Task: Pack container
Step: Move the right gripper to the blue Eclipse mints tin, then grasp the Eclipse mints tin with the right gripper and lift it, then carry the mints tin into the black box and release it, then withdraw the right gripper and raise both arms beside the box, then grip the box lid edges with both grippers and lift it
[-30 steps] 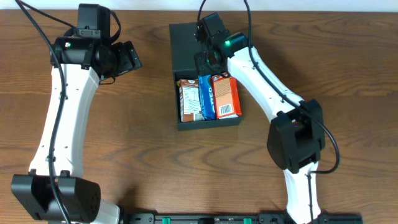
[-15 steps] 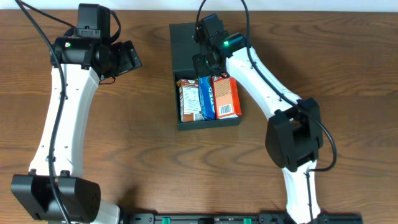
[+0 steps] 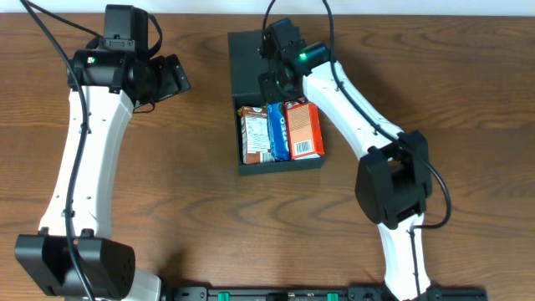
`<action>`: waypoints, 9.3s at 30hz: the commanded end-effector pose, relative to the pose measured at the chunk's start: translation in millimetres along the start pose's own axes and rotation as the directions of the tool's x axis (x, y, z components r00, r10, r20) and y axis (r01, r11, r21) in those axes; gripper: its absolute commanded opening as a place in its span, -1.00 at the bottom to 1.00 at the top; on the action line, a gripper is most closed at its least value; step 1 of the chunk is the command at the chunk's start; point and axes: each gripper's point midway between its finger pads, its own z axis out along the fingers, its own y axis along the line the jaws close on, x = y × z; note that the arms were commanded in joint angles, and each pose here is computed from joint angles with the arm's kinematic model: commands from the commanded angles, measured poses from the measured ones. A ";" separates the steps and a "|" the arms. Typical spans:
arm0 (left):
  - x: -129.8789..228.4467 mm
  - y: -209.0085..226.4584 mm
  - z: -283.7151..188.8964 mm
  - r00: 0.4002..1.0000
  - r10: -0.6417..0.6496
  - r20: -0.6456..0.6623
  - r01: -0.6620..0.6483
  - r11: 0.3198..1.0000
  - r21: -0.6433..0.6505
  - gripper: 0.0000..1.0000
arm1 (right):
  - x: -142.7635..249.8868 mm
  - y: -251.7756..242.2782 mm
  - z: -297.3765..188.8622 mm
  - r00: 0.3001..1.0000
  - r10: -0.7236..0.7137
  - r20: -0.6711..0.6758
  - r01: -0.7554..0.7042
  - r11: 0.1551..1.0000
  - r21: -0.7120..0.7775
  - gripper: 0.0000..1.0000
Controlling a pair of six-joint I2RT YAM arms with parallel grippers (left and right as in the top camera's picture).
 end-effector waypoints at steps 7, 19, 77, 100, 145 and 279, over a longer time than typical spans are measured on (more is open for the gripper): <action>-8.5 2.9 -6.9 0.999 -0.003 0.033 0.003 1.000 -0.009 0.87 | -14.3 -122.2 -169.7 0.991 -0.063 0.120 0.017 0.935 0.353 -0.97; -9.7 2.2 -7.0 0.999 -0.003 0.038 0.004 1.000 -0.006 0.87 | 132.7 -273.4 -269.6 0.931 0.343 0.128 -0.366 0.878 0.308 -0.97; -9.3 2.4 -6.8 0.999 -0.019 0.036 0.020 1.000 -0.006 0.95 | 280.6 -251.4 -33.7 -0.088 0.983 0.159 -0.931 -0.138 0.338 0.07; -9.4 2.3 -6.8 0.999 -0.019 0.036 0.020 1.000 -0.005 0.95 | 274.6 -253.6 -23.7 -0.051 0.990 0.134 -0.944 -0.092 0.318 -0.35; -18.9 81.9 -9.9 0.982 -0.188 0.012 0.189 0.976 -0.108 0.96 | 49.4 56.8 -36.2 0.991 -0.129 0.021 0.131 0.978 -0.164 -0.98; 18.6 -83.7 198.5 0.864 -0.365 -0.346 0.451 0.868 0.209 -0.88 | 10.3 -127.8 52.2 0.911 0.357 -0.205 -0.402 0.878 -0.260 -0.97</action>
